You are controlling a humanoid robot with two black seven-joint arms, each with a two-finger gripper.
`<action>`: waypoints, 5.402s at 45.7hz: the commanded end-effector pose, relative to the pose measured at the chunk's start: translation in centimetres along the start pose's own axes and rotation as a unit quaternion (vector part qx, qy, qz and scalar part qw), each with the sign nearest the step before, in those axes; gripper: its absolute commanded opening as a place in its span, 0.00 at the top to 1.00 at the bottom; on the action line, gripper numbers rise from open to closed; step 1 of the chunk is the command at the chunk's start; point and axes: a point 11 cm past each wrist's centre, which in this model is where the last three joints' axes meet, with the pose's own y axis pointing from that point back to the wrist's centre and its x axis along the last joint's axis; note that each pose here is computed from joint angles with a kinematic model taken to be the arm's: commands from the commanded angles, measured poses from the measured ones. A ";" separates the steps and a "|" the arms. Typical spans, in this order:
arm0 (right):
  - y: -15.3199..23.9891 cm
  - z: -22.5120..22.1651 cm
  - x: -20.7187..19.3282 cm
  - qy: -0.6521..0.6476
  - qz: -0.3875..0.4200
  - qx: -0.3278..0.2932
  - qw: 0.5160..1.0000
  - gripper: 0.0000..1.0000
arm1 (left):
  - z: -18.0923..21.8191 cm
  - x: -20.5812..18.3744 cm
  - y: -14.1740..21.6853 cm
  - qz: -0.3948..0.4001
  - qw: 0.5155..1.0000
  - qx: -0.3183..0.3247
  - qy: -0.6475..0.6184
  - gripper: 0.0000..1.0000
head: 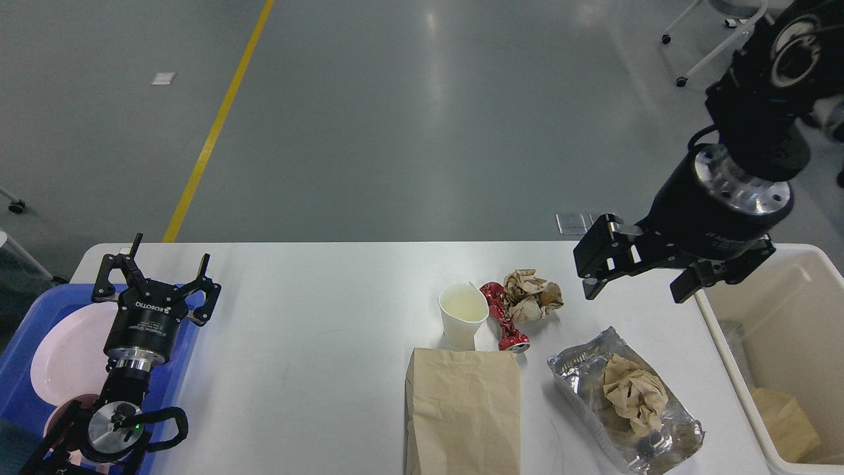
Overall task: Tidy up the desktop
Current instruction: 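Move the right gripper to the standing brown paper bag, then close the right gripper on the standing paper bag, then lift the paper bag and carry it into the white bin, then open the right gripper to release the bag inside the bin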
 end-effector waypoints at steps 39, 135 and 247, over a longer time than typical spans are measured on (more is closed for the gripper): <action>-21.6 -15.8 -8.4 0.084 -0.004 0.076 0.994 0.03 | 0.0 0.0 0.0 0.000 1.000 0.000 0.000 0.04; -15.7 -10.6 -4.1 0.015 -0.065 0.021 0.998 1.00 | 0.0 0.0 0.0 0.000 1.000 0.000 0.000 0.04; -31.7 37.1 -5.1 -0.298 0.323 -0.248 0.863 1.00 | 0.0 0.0 0.0 0.000 1.000 0.000 0.000 0.04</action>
